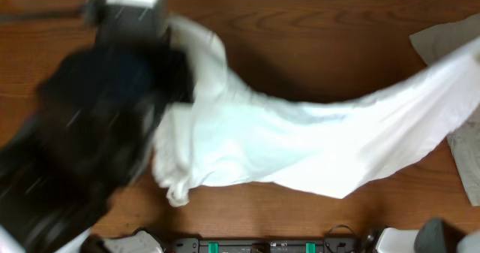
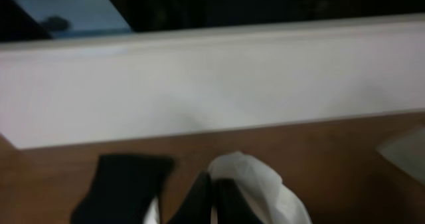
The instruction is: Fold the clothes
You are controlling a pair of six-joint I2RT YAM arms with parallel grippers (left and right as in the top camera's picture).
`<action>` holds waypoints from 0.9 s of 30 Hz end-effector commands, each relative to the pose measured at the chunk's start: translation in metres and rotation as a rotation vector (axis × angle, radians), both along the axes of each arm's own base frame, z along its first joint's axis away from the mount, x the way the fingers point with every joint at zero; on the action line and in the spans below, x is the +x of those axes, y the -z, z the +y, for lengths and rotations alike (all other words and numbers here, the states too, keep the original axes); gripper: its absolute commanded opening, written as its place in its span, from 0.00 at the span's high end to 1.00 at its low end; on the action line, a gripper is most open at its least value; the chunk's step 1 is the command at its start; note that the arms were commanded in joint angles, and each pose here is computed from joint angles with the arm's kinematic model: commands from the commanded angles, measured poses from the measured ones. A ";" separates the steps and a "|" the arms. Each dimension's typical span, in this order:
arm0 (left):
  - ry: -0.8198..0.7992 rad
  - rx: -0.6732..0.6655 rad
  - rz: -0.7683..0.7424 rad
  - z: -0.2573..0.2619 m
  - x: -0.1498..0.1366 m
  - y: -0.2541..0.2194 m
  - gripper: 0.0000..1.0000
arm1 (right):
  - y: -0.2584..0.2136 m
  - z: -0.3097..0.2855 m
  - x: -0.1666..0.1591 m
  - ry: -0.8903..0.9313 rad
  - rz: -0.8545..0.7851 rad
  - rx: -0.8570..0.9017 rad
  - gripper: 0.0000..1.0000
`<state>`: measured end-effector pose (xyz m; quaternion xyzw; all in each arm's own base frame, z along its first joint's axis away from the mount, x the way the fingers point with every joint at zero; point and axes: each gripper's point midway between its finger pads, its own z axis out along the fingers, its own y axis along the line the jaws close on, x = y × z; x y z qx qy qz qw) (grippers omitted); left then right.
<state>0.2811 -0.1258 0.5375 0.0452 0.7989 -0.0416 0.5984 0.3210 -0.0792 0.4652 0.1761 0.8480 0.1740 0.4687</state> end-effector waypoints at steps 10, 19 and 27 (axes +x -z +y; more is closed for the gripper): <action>0.073 0.040 -0.287 0.024 0.138 -0.048 0.94 | -0.062 -0.020 0.106 -0.037 -0.362 0.011 0.99; 0.223 -0.056 -0.373 0.062 0.183 -0.055 0.94 | -0.075 -0.033 0.153 -0.094 -0.519 -0.039 0.99; 0.179 -0.114 -0.024 0.106 0.238 0.061 0.94 | -0.018 -0.048 0.188 -0.102 -0.396 0.001 0.99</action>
